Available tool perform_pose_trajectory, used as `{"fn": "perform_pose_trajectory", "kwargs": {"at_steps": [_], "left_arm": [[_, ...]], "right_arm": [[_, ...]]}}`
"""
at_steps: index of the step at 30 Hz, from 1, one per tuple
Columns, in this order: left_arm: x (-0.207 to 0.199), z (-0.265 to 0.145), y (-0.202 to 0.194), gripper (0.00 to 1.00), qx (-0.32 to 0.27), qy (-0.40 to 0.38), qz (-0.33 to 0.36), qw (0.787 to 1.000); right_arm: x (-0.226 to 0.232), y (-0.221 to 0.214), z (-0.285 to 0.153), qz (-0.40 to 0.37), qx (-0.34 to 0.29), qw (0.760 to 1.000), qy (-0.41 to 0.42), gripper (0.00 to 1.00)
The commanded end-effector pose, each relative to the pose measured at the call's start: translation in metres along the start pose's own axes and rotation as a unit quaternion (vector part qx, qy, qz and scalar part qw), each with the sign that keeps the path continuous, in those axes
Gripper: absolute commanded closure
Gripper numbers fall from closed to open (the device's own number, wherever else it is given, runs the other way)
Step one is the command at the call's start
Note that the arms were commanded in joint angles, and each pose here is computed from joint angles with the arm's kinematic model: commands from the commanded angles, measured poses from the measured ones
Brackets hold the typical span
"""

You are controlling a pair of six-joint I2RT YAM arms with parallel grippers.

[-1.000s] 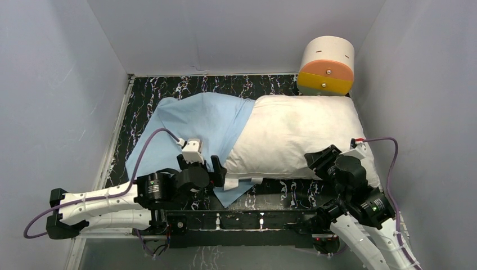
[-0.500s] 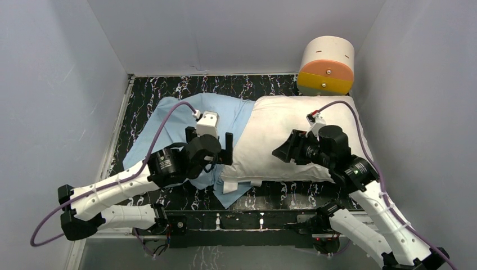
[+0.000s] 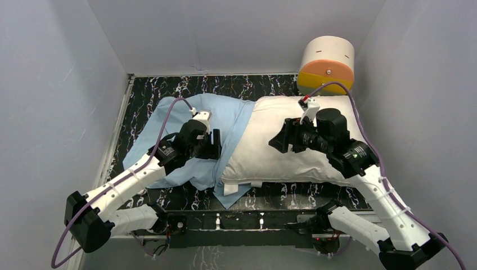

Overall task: Remove the pillowcase from the pillow
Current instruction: Remove the pillow from the pillowcase.

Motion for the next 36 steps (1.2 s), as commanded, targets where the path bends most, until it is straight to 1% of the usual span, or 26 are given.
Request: {"fn": "perform_pose_trajectory", "kwargs": {"at_steps": [1,3,5,6,7,11,13,14,15,16,17,18,20,21,23,26,28,31,32,33,34,35,36], "left_arm": [[-0.002,-0.003,-0.009,0.46,0.011,-0.040,-0.007,0.999],[0.004,-0.004,-0.009,0.65,0.005,-0.032,-0.015,0.999],[0.010,-0.003,-0.009,0.89,-0.001,-0.021,-0.023,1.000],[0.011,-0.003,-0.009,0.96,-0.001,-0.016,-0.025,1.000],[0.013,-0.003,-0.010,1.00,-0.001,-0.013,-0.027,1.000],[0.013,-0.011,-0.005,1.00,-0.015,-0.014,-0.035,0.999],[0.010,-0.019,-0.001,0.69,-0.029,-0.030,-0.039,0.998],[0.007,-0.024,0.001,0.59,-0.035,-0.042,-0.039,0.998],[0.004,-0.029,0.003,0.43,-0.040,-0.053,-0.037,0.997],[0.000,-0.036,0.005,0.30,-0.045,-0.072,-0.034,0.996],[-0.003,-0.040,0.006,0.22,-0.047,-0.081,-0.031,0.995],[-0.009,-0.047,0.005,0.17,-0.045,-0.107,-0.026,0.993],[-0.022,-0.055,0.002,0.11,-0.038,-0.162,-0.008,0.986],[-0.028,-0.056,-0.001,0.10,-0.031,-0.184,0.000,0.982],[-0.032,-0.049,-0.007,0.09,-0.011,-0.198,0.005,0.980],[-0.032,-0.032,-0.021,0.11,0.032,-0.194,0.009,0.981],[-0.031,-0.022,-0.026,0.13,0.047,-0.187,0.007,0.981],[-0.027,-0.010,-0.031,0.16,0.055,-0.171,0.003,0.984],[-0.025,-0.006,-0.033,0.18,0.057,-0.164,0.001,0.985],[-0.024,-0.002,-0.035,0.21,0.061,-0.159,0.000,0.985],[-0.023,0.001,-0.036,0.27,0.064,-0.155,-0.001,0.986],[-0.021,0.003,-0.037,0.35,0.064,-0.149,-0.003,0.987],[-0.016,0.006,-0.037,0.45,0.059,-0.133,-0.007,0.989]], "right_arm": [[0.001,0.011,0.003,-0.043,-0.004,0.999,-0.005,0.25],[0.001,0.012,0.004,-0.056,-0.006,0.998,-0.010,0.25],[0.003,0.013,0.008,-0.072,-0.008,0.997,-0.015,0.25],[0.007,0.012,0.011,-0.081,-0.006,0.997,-0.016,0.25],[0.011,0.010,0.014,-0.092,-0.002,0.996,-0.017,0.25],[0.030,0.000,0.031,-0.164,0.002,0.985,-0.057,0.23],[0.041,-0.007,0.038,-0.213,-0.007,0.974,-0.075,0.23],[0.041,-0.011,0.044,-0.238,-0.011,0.967,-0.092,0.23],[0.042,-0.015,0.048,-0.261,-0.014,0.960,-0.099,0.22],[0.042,-0.018,0.054,-0.292,-0.019,0.950,-0.107,0.22],[0.038,-0.026,0.059,-0.322,-0.012,0.939,-0.122,0.21],[0.033,-0.031,0.064,-0.341,-0.014,0.930,-0.140,0.20],[0.018,-0.042,0.074,-0.364,-0.014,0.913,-0.183,0.21],[0.011,-0.049,0.077,-0.367,-0.008,0.909,-0.198,0.23],[0.001,-0.059,0.082,-0.349,-0.010,0.911,-0.218,0.35],[-0.003,-0.071,0.084,-0.311,-0.032,0.928,-0.204,0.54],[-0.005,-0.079,0.083,-0.279,-0.047,0.941,-0.188,0.66],[-0.005,-0.082,0.078,-0.240,-0.077,0.953,-0.169,0.79],[-0.006,-0.084,0.077,-0.232,-0.084,0.955,-0.163,0.82],[-0.006,-0.085,0.076,-0.225,-0.088,0.957,-0.159,0.84],[-0.006,-0.086,0.075,-0.219,-0.090,0.959,-0.155,0.87],[-0.006,-0.087,0.075,-0.215,-0.090,0.960,-0.154,0.90],[-0.007,-0.089,0.075,-0.212,-0.088,0.961,-0.155,0.93]]}}
Point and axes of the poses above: each gripper's point midway between its finger pads, its own z axis out along the fingers, its own x axis along the line the jaws close on, y = z × x, the point moved 3 cm from there along -z, back along the fingers, and after that the axes turned 4 degrees about -z, right-handed, at the moved point
